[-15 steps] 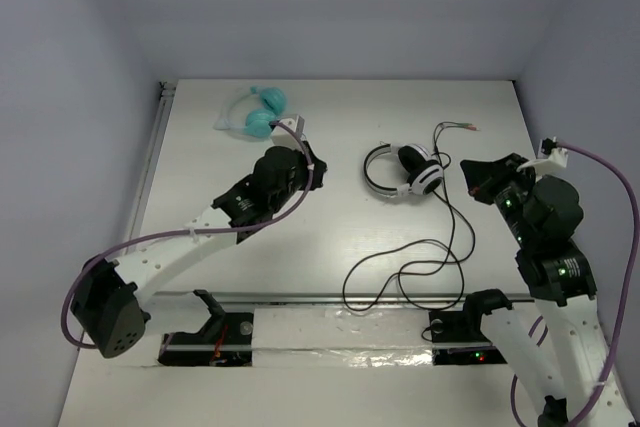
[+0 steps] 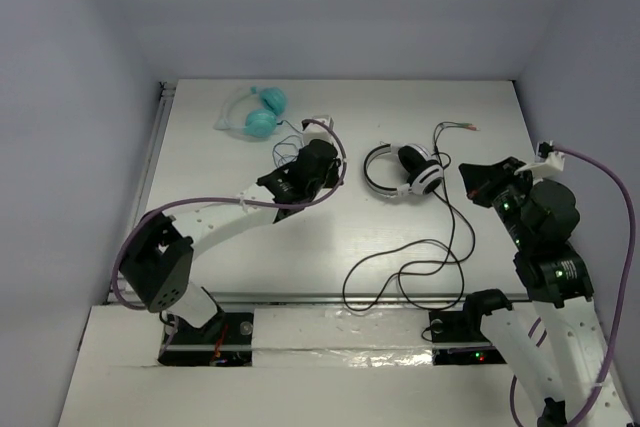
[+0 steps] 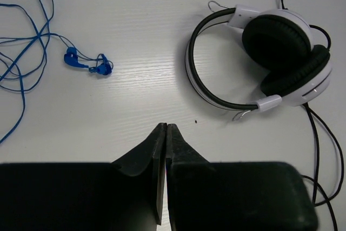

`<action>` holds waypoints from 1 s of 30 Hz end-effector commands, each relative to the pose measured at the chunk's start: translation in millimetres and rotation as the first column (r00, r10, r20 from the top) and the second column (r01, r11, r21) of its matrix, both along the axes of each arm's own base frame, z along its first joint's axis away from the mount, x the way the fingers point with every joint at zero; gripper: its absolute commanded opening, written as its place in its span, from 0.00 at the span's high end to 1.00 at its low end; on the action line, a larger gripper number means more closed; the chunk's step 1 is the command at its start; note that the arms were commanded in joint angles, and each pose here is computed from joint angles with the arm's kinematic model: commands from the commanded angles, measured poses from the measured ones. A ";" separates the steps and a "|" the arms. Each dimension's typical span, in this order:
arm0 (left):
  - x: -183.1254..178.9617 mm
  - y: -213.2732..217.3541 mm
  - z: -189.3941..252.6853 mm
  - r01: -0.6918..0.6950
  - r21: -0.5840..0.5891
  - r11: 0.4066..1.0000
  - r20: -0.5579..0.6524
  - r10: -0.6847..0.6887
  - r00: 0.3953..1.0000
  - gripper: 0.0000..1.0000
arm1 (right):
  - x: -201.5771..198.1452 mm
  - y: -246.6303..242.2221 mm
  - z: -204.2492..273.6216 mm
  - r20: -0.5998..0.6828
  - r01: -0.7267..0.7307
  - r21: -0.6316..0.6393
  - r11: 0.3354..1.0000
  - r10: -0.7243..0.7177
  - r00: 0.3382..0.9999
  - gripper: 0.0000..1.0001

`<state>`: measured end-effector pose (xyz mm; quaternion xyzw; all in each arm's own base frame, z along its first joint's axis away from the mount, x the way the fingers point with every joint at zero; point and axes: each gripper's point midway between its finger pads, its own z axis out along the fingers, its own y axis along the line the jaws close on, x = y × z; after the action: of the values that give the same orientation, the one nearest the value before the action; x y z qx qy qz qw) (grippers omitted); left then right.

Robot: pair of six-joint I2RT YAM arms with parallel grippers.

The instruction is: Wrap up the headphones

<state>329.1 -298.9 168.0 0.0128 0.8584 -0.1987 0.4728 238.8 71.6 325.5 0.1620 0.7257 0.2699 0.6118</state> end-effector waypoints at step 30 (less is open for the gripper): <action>78.6 -90.6 -98.9 -0.049 0.291 0.956 -0.140 0.093 0.986 0.48 | 15.0 25.5 -8.2 0.036 -0.128 0.025 0.991 0.127 0.991 1.00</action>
<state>406.5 -388.4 62.4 0.0370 0.9098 -0.0605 0.4089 251.5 91.1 305.0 0.1376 0.7387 0.3020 0.5867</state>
